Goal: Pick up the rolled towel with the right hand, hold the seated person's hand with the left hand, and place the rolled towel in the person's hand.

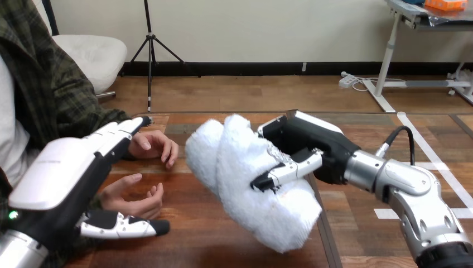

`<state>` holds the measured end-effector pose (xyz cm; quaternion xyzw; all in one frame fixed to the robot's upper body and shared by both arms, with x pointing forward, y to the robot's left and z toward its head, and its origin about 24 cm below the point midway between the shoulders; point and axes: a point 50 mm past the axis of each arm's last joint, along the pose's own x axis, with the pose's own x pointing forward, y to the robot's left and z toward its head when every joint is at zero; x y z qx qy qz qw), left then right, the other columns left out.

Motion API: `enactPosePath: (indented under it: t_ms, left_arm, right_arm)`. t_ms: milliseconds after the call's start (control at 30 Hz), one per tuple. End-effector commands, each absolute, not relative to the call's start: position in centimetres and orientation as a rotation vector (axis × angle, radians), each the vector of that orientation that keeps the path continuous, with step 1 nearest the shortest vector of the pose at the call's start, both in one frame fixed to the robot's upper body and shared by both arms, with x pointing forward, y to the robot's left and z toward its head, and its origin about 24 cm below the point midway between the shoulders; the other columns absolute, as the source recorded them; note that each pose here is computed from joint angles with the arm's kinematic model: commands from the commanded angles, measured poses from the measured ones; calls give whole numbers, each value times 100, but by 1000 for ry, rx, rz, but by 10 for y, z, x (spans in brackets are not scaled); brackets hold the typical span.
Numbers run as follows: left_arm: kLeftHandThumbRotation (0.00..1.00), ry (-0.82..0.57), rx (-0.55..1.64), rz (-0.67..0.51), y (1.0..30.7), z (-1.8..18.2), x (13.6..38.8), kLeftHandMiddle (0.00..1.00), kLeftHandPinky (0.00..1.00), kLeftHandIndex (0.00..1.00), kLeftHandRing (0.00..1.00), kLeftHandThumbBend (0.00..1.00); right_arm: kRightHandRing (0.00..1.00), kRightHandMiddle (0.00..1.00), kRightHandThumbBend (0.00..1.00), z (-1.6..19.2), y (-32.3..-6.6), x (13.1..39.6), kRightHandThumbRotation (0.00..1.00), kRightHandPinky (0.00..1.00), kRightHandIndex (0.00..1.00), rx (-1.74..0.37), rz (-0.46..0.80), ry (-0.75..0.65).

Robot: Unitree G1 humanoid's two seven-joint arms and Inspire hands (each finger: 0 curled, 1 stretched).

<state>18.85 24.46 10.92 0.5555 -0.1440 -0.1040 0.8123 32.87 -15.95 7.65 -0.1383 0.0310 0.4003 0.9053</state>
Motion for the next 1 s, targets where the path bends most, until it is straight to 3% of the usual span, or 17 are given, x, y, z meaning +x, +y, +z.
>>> enactPosePath:
  t_ms: [0,567,967]
  left_arm:
    - [44,-332,1264,-183,255,122,202,91,84,91,91,100]
    - [32,-192,1358,-183,279,102,221,89,81,89,89,100]
    - [31,-94,1398,-194,295,80,232,87,81,86,88,100]
  right_arm:
    - [11,17,73,108,-170,334,0,7,23,-304,799,-69]
    - [12,18,74,118,-188,326,0,7,24,-313,811,-89]
    - [12,19,76,131,-199,318,0,7,25,-301,803,-84]
